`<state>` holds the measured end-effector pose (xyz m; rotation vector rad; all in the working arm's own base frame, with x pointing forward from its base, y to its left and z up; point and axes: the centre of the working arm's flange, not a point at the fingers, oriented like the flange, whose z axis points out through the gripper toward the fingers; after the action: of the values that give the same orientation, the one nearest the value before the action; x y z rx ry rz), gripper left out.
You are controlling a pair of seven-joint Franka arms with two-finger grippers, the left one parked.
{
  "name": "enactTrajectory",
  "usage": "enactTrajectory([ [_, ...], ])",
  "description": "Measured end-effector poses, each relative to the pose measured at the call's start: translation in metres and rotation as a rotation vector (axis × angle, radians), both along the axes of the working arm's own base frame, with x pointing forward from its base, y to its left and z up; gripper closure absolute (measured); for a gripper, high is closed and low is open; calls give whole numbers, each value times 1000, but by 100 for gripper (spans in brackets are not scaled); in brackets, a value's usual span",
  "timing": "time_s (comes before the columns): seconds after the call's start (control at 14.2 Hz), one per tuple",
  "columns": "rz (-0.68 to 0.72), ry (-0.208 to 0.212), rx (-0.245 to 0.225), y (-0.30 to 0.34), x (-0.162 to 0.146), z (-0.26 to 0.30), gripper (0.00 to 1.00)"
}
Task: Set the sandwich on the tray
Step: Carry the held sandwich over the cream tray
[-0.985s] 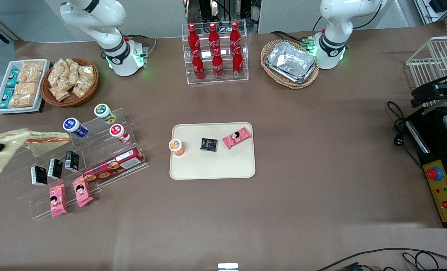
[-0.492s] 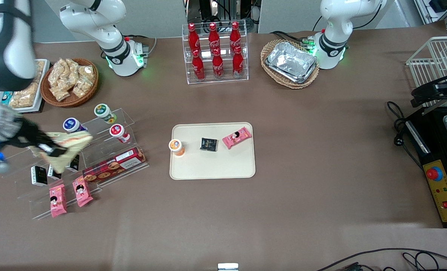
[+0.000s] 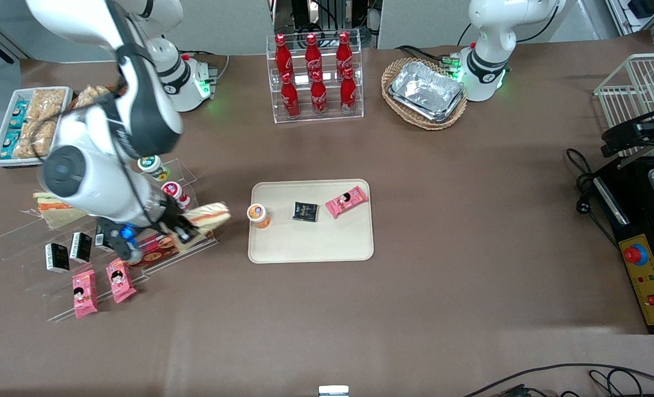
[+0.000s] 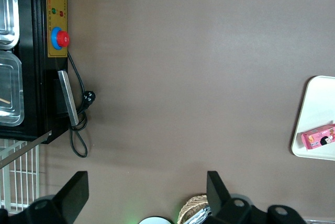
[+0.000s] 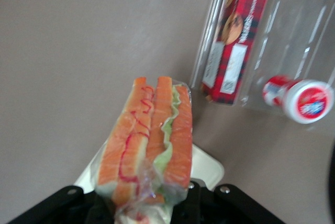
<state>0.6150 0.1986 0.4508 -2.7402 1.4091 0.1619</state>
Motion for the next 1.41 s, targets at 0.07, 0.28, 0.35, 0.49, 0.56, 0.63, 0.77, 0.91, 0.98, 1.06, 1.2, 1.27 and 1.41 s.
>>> enactTrajectory([
  [0.07, -35, -13, -2, 17, 1, -10, 70],
  [0.28, -103, -31, -19, 75, -7, -40, 70],
  [0.35, -125, -39, -24, 95, -11, -53, 70],
  [0.49, -165, -54, -34, 131, -19, -79, 70],
  [0.56, -187, -58, -40, 145, -23, -93, 70],
  [0.63, -213, -65, -45, 158, -26, -108, 70],
  [0.77, -270, -79, -55, 179, -32, -140, 70],
  [0.91, -313, -81, -71, 194, -39, -168, 70],
  [0.98, -330, -78, -78, 197, -41, -178, 70],
  [1.06, -351, -73, -84, 199, -42, -185, 70],
  [1.2, -385, -71, -89, 201, -43, -195, 70],
  [1.27, -397, -74, -86, 204, -45, -198, 70],
  [1.41, -424, -88, -71, 213, -48, -203, 70],
])
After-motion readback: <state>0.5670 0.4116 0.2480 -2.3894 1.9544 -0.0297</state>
